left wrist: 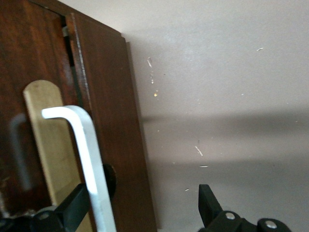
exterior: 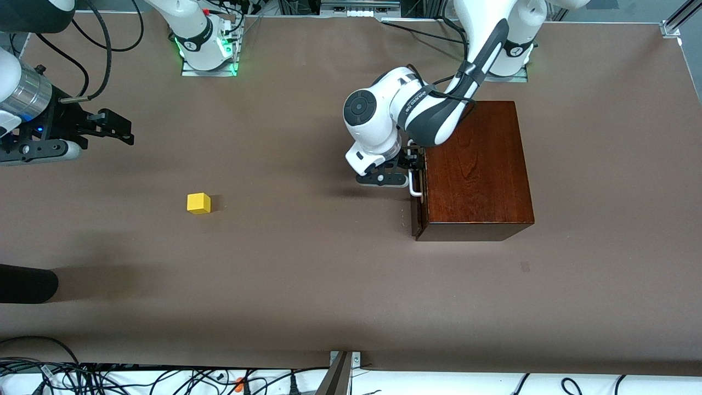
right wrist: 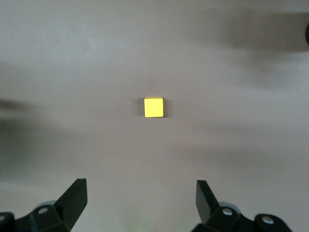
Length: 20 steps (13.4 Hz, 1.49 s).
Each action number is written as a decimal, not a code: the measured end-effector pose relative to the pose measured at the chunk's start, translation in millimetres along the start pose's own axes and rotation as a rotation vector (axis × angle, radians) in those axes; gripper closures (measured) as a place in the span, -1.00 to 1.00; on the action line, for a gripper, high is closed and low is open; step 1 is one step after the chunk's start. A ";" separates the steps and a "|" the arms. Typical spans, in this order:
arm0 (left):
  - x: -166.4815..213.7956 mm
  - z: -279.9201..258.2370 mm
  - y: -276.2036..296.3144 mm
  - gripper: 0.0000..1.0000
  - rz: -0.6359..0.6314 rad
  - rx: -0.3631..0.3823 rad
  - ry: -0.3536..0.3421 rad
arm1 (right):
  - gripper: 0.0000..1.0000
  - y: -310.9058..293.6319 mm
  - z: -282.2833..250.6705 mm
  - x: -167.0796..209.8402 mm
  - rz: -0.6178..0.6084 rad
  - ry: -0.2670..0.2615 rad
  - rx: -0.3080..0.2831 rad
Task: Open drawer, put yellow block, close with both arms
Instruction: 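Pull the drawer open with the left gripper while the right gripper reaches out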
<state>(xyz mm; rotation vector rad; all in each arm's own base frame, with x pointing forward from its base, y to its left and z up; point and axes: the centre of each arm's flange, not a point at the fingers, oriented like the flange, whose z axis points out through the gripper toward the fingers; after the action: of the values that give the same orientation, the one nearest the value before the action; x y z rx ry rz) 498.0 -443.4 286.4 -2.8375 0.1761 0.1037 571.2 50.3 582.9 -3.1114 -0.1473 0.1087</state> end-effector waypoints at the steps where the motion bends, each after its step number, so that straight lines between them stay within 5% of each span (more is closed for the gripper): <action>1: -0.1 1.0 1.0 -1.00 -0.001 0.000 0.000 | -1.00 0.0 0.0 0.0 0.000 0.000 0.000; 7: 4.2 -15.5 16.2 -1.00 -0.055 -0.175 0.008 | -1.00 0.0 0.0 0.0 0.000 0.000 0.000; 20: 3.6 -42.1 66.7 -1.00 -0.051 -0.266 0.055 | -1.00 2.0 0.1 0.9 0.004 0.004 0.000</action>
<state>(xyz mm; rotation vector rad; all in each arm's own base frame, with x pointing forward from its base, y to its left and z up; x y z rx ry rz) 495.0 -519.6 307.0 -3.1096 0.1085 0.0408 572.2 48.4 582.6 -3.1120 -0.1411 0.1026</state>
